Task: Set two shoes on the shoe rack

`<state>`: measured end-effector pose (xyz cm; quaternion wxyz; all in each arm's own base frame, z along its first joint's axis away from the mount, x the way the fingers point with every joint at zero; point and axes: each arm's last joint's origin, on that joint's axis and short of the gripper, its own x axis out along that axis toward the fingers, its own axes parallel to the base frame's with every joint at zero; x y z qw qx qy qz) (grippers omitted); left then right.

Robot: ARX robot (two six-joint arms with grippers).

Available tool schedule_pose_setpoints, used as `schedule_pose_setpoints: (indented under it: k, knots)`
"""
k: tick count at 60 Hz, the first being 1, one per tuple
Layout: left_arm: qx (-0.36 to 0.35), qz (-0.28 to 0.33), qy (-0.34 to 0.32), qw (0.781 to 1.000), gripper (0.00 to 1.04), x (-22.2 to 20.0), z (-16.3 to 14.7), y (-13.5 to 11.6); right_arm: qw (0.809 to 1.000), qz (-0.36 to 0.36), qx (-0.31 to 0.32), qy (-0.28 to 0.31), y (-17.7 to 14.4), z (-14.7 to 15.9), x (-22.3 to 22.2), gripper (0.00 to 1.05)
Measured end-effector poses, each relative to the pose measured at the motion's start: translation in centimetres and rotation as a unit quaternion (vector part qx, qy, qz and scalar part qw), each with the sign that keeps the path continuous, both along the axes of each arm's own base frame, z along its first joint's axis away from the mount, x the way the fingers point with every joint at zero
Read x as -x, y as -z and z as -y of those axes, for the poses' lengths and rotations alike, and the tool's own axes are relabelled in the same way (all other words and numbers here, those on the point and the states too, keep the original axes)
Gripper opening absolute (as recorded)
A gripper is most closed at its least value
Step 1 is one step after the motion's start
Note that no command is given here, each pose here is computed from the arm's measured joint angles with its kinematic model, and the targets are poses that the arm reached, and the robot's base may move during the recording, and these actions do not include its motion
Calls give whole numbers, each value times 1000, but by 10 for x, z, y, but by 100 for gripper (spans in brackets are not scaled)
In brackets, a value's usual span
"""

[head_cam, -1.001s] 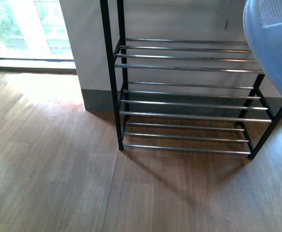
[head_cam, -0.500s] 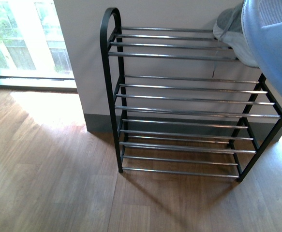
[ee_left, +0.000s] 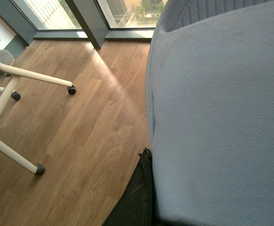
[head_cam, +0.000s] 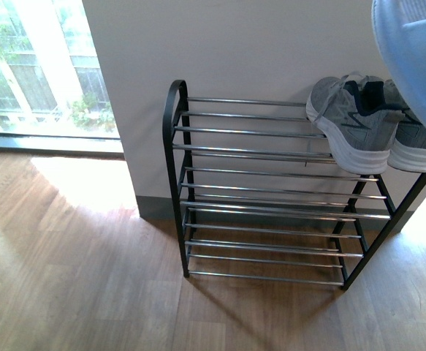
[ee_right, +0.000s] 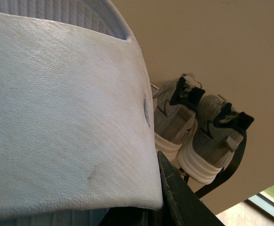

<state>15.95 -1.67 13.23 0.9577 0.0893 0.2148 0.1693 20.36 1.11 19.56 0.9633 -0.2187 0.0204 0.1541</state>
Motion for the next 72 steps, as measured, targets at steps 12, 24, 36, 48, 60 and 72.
schedule_pose_setpoints:
  k: [12, 24, 36, 48, 60, 72]
  knots:
    - [0, 1, -1, 1000, 2, 0, 0, 0, 1000, 1, 0, 0, 0, 0, 0, 1]
    - [0, 0, -1, 1000, 2, 0, 0, 0, 1000, 1, 0, 0, 0, 0, 0, 1]
    - [0, 0, 0, 1000, 2, 0, 0, 0, 1000, 1, 0, 0, 0, 0, 0, 1]
    - [0, 2, 0, 1000, 2, 0, 0, -1, 1000, 0, 0, 5, 0, 1, 0, 1]
    - [0, 2, -1, 1000, 2, 0, 0, 0, 1000, 1, 0, -2, 0, -1, 0, 1]
    - [-1, 1, -2, 1000, 2, 0, 0, 0, 1000, 0, -1, -8, 0, -1, 0, 1]
